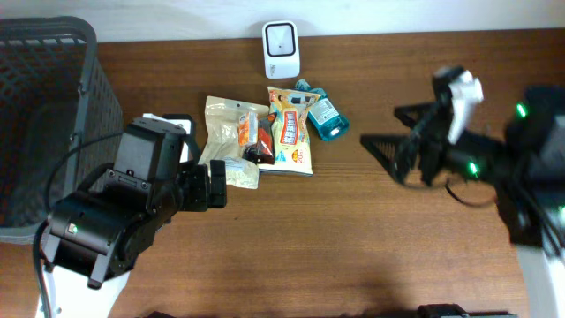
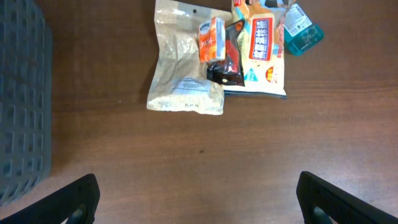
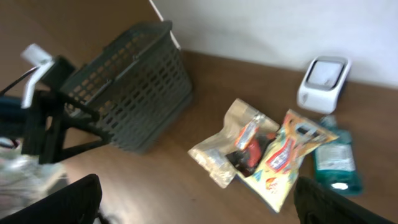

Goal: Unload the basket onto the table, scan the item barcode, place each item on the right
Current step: 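Reach the right gripper toward the blue mouthwash bottle behind the snack bag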

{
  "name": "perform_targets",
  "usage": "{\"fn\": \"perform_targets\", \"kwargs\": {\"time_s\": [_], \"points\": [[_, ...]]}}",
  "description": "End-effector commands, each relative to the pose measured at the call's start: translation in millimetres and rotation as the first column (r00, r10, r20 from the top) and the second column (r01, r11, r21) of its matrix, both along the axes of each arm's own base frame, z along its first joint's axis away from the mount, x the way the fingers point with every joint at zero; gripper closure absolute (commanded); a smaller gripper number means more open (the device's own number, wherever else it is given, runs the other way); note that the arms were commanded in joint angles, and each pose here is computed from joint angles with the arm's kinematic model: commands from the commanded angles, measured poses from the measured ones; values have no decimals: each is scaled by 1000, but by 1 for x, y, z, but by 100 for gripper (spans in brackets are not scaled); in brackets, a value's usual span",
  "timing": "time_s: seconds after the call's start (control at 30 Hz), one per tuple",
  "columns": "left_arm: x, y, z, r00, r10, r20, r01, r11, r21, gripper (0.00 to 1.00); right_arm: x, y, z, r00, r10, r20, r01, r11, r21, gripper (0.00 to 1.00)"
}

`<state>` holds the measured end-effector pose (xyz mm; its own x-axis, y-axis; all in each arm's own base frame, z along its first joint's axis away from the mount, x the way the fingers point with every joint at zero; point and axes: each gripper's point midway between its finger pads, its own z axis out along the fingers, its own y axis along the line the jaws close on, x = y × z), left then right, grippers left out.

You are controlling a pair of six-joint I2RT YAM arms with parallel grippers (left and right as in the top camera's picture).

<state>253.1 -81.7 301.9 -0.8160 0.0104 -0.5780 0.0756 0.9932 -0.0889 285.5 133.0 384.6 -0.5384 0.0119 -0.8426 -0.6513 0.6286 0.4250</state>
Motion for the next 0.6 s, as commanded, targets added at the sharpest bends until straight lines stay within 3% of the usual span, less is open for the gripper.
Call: {"fn": "perform_targets", "kwargs": {"time_s": [0.0, 0.17, 0.3, 0.57], "points": [[0, -2, 0, 1000, -1, -2, 1, 1000, -6, 1, 30, 21, -44, 976, 52, -209, -47, 998, 31, 2], [0, -2, 0, 1000, -1, -2, 1, 1000, -6, 1, 72, 60, -170, 879, -61, -473, -46, 977, -210, 2], [0, -2, 0, 1000, -1, -3, 1, 1000, -6, 1, 96, 74, -244, 803, -226, -552, 21, 936, -352, 2], [0, -2, 0, 1000, -1, -3, 1, 1000, -6, 1, 126, 86, -269, 830, -221, -512, 41, 940, -339, 2]]}}
